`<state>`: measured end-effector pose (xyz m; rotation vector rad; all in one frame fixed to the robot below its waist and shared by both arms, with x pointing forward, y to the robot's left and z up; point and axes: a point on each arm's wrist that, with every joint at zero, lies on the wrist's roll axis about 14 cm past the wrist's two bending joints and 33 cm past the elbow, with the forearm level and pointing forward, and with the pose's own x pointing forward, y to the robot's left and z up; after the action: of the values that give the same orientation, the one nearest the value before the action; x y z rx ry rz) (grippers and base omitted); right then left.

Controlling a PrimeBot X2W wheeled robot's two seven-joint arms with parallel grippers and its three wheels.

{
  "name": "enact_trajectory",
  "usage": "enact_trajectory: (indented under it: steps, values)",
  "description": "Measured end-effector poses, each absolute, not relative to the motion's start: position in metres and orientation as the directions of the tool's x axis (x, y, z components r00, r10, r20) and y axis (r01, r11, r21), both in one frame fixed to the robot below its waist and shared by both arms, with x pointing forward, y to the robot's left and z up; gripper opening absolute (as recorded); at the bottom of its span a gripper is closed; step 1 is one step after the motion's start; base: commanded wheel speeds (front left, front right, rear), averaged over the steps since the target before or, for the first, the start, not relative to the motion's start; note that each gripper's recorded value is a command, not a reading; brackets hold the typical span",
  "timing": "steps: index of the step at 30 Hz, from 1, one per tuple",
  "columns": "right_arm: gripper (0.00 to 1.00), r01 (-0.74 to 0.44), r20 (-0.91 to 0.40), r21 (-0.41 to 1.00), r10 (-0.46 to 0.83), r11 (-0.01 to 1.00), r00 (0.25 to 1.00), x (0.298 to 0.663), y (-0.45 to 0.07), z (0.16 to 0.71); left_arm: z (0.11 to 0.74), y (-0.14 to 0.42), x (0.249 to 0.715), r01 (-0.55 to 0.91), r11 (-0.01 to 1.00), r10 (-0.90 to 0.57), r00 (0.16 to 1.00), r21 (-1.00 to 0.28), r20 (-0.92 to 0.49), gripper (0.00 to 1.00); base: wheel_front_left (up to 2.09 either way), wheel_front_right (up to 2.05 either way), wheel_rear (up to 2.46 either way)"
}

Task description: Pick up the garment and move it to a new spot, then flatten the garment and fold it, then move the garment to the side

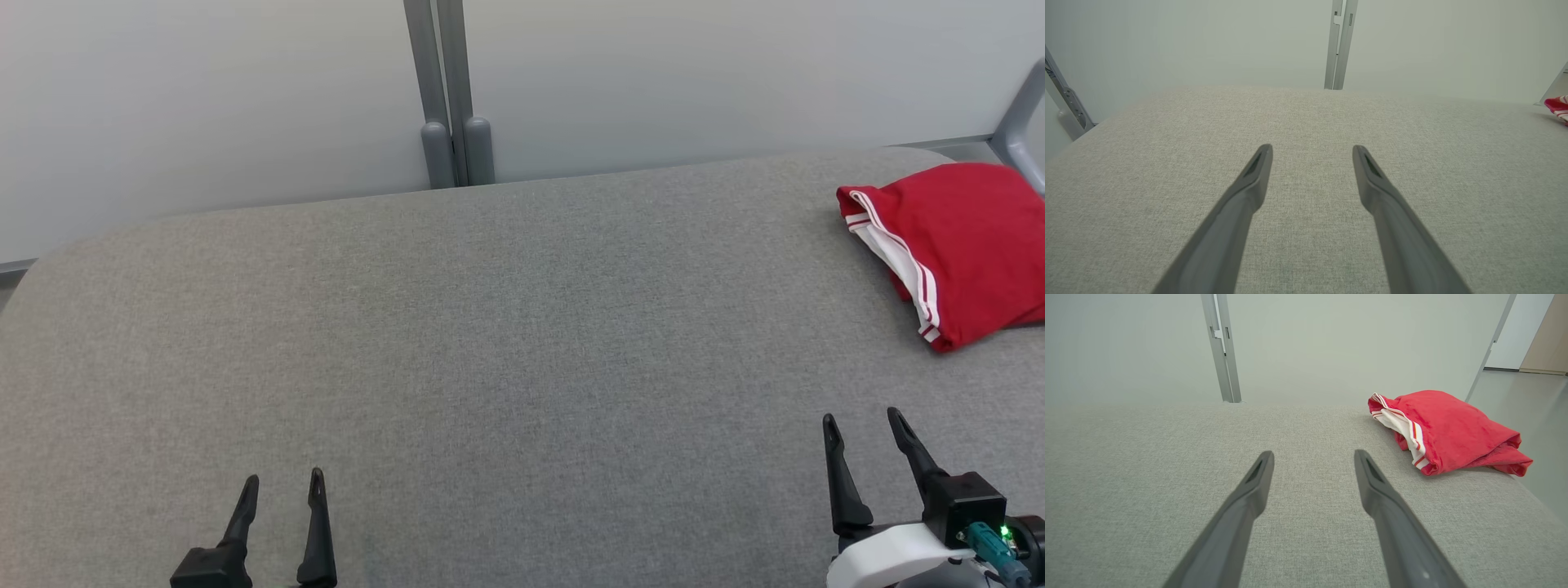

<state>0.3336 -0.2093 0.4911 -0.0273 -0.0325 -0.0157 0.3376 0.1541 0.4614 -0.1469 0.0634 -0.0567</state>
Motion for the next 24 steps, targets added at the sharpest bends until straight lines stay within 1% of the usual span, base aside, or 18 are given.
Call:
enact_trajectory:
  steps: [1, 2, 10, 24]
  values:
    - [1.00, 0.015, 0.033, -0.026, -0.015, 1.000, 0.999, 0.334, -0.209, 0.491, 0.461, 0.155, 0.337, 0.049, 0.988, -0.058, 0.997, -0.148, -0.059, 1.00, 0.00, 0.00, 0.00]
    - [0.00, 0.014, 0.034, -0.026, -0.013, 1.000, 0.999, 0.334, -0.209, 0.491, 0.461, 0.156, 0.337, 0.043, 0.988, -0.053, 0.997, -0.147, -0.061, 0.00, 0.00, 0.00, 0.00]
    - [0.00, 0.020, -0.064, 0.009, -0.019, 1.000, 0.998, 0.326, -0.206, 0.463, 0.433, 0.156, 0.324, 0.025, 0.987, -0.051, 0.986, -0.158, -0.161, 0.00, 0.00, 0.00, 0.00]
    - [0.00, 0.095, -0.084, 0.283, -0.074, 0.954, 0.994, 0.332, -0.213, 0.463, 0.432, 0.169, 0.331, -0.077, 0.918, -0.002, 0.980, -0.389, -0.197, 0.00, 0.00, 0.00, 0.00]
